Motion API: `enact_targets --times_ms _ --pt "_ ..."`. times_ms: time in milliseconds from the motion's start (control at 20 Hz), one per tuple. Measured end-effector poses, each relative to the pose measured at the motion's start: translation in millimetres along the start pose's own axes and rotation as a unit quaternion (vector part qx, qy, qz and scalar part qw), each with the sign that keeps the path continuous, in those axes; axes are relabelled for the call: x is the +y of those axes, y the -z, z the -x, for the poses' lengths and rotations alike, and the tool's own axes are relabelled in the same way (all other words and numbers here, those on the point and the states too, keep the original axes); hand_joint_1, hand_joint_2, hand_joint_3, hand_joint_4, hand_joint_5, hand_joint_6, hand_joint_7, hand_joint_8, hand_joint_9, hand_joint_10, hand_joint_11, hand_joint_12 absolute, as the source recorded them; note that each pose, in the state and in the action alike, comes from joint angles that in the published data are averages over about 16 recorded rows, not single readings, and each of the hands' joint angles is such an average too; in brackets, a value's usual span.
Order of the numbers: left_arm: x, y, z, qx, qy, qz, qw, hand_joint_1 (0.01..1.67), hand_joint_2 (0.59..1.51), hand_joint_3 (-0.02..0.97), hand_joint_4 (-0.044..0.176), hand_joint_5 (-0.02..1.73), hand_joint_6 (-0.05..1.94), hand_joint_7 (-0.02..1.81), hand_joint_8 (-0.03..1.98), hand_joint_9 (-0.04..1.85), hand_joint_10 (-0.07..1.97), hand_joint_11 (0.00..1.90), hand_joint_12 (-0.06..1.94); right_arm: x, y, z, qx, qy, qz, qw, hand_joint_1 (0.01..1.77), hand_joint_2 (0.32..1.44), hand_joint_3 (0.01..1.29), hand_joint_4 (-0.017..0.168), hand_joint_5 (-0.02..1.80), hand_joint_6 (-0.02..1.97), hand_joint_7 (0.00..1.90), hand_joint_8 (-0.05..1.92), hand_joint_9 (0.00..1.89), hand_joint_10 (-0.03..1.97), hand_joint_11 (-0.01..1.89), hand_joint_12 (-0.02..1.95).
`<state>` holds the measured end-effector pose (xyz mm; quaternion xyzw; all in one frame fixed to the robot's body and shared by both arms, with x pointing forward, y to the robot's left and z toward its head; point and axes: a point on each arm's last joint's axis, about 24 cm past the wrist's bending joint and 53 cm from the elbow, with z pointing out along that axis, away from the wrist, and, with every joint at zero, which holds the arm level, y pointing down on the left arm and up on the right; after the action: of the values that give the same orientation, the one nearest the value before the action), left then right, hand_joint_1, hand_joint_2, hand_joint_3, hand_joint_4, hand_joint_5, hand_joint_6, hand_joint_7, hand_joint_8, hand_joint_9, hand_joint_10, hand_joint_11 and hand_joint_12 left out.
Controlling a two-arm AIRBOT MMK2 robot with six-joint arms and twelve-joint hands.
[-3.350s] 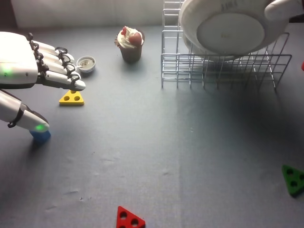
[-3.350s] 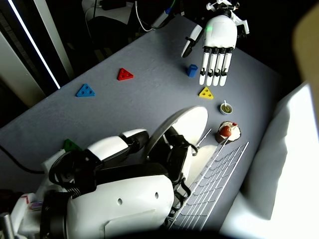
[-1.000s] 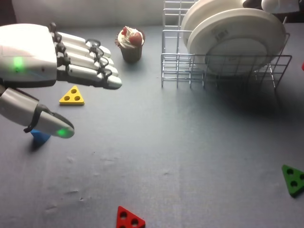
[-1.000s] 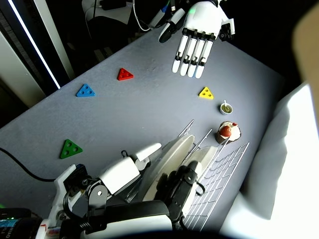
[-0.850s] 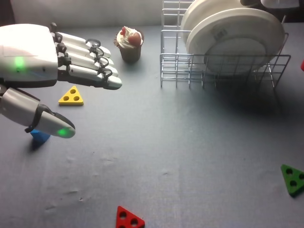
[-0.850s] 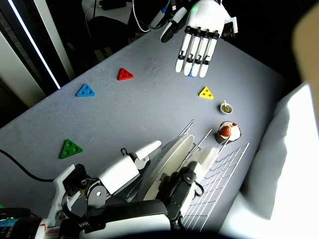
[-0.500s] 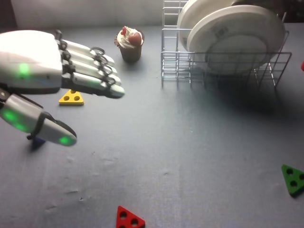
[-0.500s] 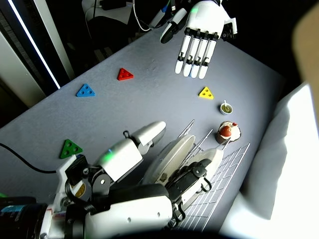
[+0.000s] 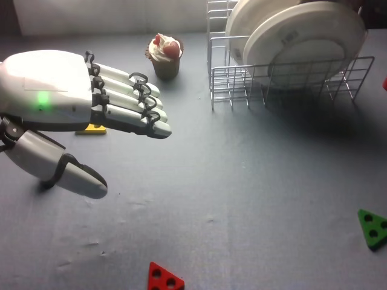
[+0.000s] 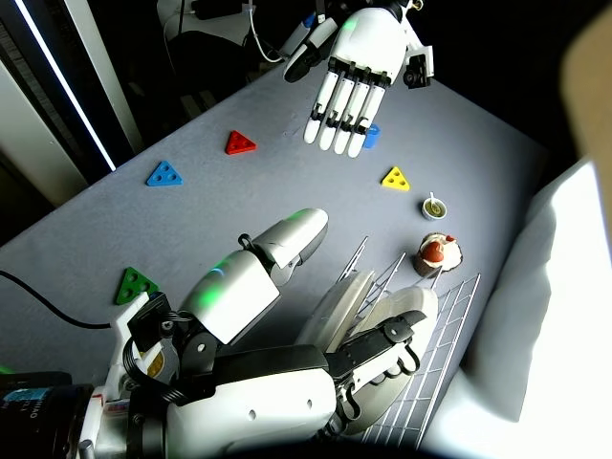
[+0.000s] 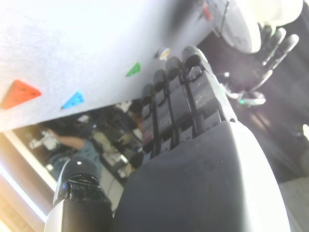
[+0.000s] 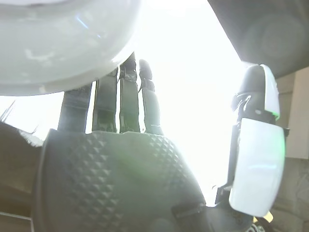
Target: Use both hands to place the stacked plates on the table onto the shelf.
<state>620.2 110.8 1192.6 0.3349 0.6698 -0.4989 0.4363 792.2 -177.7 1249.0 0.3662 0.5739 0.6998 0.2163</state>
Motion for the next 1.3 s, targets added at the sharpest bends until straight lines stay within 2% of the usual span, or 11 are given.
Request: enact_targets --times_ms 600,950,1300 --pt "8.6 6.3 4.0 -0.004 0.0 0.012 0.9999 0.05 1.145 -0.001 -0.001 0.26 0.01 0.32 0.0 0.32 0.01 0.28 0.02 16.5 -0.9 -14.8 0.014 0.021 0.019 0.9995 0.64 0.92 0.01 0.009 0.27 0.01 0.36 0.0 0.38 0.02 0.41 0.02" --pt "7.9 6.2 3.3 -0.003 0.001 0.01 0.9999 0.06 1.145 -0.001 -0.001 0.25 0.01 0.32 0.0 0.32 0.01 0.28 0.02 20.1 1.1 -24.7 0.024 0.088 0.025 0.9956 0.6 0.91 0.01 0.008 0.22 0.01 0.3 0.0 0.33 0.02 0.35 0.01" --pt "6.8 5.6 2.0 0.0 0.0 0.009 1.0 0.06 1.144 -0.002 -0.001 0.25 0.01 0.32 0.0 0.31 0.01 0.27 0.02 19.0 2.0 -36.4 0.038 0.159 0.029 0.9861 0.6 0.89 0.01 0.002 0.18 0.01 0.26 0.0 0.29 0.02 0.32 0.01"
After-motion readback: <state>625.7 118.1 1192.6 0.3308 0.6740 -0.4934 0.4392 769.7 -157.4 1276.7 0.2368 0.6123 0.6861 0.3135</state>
